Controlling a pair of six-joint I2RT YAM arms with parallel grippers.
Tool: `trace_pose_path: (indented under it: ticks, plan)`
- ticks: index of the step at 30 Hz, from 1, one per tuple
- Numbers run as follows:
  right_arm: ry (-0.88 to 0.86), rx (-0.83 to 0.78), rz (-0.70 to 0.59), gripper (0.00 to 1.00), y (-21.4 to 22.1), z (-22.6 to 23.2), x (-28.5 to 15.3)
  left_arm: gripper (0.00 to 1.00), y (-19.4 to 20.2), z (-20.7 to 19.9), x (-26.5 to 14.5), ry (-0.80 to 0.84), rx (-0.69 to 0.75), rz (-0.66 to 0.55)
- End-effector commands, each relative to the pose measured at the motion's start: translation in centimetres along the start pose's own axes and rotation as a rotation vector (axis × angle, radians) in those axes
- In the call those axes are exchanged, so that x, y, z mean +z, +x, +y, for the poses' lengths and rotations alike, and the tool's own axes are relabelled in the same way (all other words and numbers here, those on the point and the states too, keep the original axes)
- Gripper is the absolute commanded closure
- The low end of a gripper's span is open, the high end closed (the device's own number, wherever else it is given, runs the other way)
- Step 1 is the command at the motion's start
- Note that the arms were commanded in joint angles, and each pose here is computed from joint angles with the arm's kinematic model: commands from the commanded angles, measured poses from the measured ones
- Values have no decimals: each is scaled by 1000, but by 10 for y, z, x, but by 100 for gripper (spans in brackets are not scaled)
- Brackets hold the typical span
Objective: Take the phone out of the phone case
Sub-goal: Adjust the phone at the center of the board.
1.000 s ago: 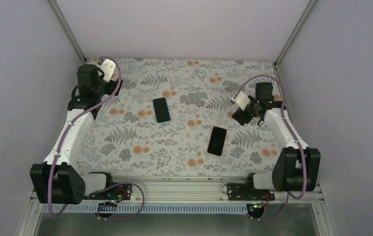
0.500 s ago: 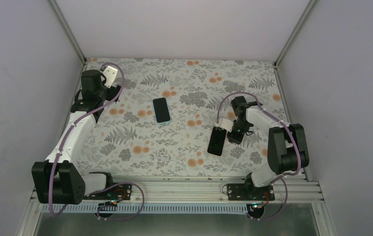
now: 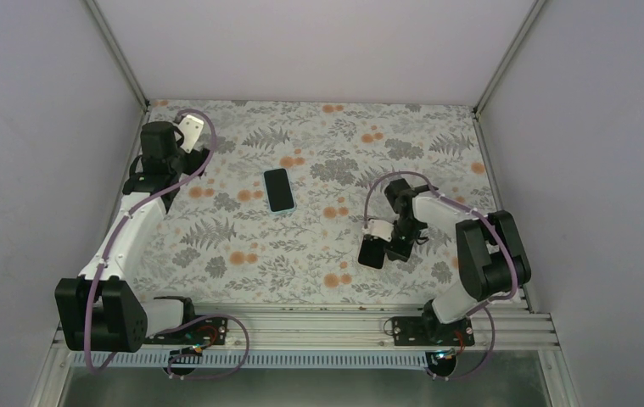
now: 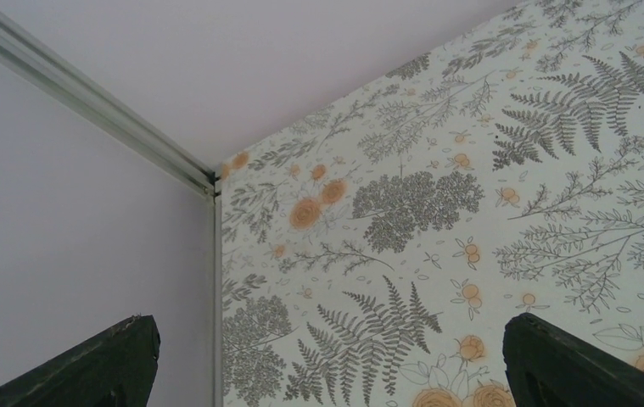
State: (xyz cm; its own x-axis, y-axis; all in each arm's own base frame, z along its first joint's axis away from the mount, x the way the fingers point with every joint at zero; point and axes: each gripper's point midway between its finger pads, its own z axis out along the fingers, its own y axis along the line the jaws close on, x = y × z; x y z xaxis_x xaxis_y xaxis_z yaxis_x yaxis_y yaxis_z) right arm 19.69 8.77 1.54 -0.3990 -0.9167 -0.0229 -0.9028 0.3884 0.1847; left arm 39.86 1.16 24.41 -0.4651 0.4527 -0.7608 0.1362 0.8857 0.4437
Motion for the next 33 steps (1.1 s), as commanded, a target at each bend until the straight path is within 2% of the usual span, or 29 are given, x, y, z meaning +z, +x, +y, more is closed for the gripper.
trace_pose_path:
  ticks: [1,7,16,27,33]
  plan:
    - [-63,-13,2,96,-3,19,13,0,-6,6,-1,-39,1,-40]
    - [-96,-70,-49,96,-23,39,18,0,-6,6,3,-39,-5,-35]
    - [-67,-146,-243,96,-92,33,-8,0,-5,5,9,-42,-9,-35]
    - [-107,-178,-246,96,-147,9,-1,0,3,6,15,-67,16,-16]
    - [-148,-247,-291,96,-155,21,-28,0,6,8,9,-79,29,-17]
